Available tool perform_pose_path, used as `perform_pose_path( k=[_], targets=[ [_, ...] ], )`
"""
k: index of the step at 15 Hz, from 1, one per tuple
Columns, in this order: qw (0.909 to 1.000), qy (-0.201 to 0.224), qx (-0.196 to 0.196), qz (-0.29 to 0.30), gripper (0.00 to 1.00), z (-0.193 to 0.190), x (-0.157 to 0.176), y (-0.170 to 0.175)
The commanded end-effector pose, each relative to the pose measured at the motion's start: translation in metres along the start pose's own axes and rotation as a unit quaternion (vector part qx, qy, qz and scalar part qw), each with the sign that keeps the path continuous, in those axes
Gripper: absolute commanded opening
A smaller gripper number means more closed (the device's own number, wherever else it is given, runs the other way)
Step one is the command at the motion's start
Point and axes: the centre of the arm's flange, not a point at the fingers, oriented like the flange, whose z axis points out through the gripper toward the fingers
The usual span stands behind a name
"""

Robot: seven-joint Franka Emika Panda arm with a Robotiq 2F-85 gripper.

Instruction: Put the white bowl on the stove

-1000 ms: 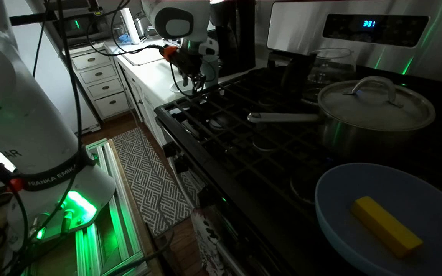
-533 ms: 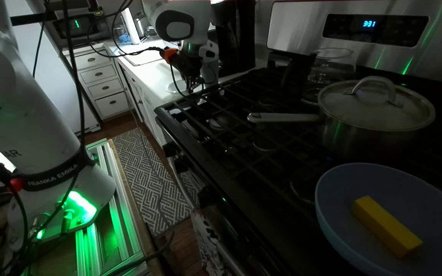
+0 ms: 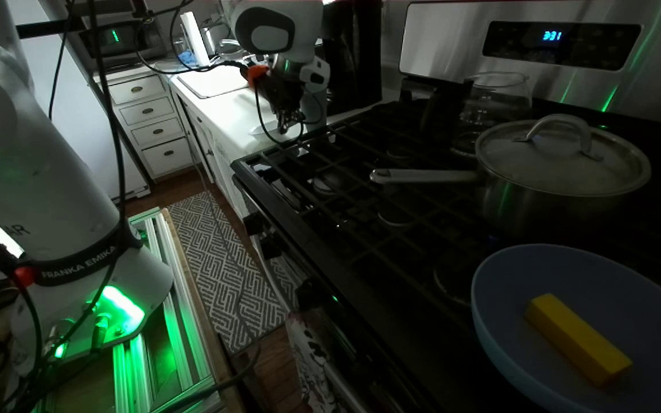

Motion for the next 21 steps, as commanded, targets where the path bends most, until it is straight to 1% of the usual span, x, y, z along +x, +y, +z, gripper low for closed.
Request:
perform_pose_path(
  k=[1,4,6,9,12,14,16,17,18,21],
  targets=[
    [0.9982,0.004,0.058,0.012,0.02,-0.027,-0.011,0.011],
    [0.9951,0.010,0.095,0.025,0.02,-0.041,-0.017,0.024],
    [0.9930,0.000,0.115,0.027,0.02,-0.049,-0.023,0.030],
    [0.9906,-0.033,0.128,0.034,0.02,-0.063,-0.042,0.034],
    [0.9829,-0.102,0.148,0.041,0.02,-0.073,-0.067,0.033],
    [0.9768,-0.139,0.155,0.050,0.02,-0.079,-0.086,0.032],
    [0.9721,-0.167,0.144,0.080,0.02,-0.088,-0.105,0.035],
    [0.9712,-0.168,0.132,0.104,0.02,-0.093,-0.115,0.039],
    [0.9709,-0.163,0.121,0.128,0.02,-0.097,-0.123,0.046],
    [0.9697,-0.117,0.088,0.195,0.02,-0.111,-0.141,0.068]
  ],
)
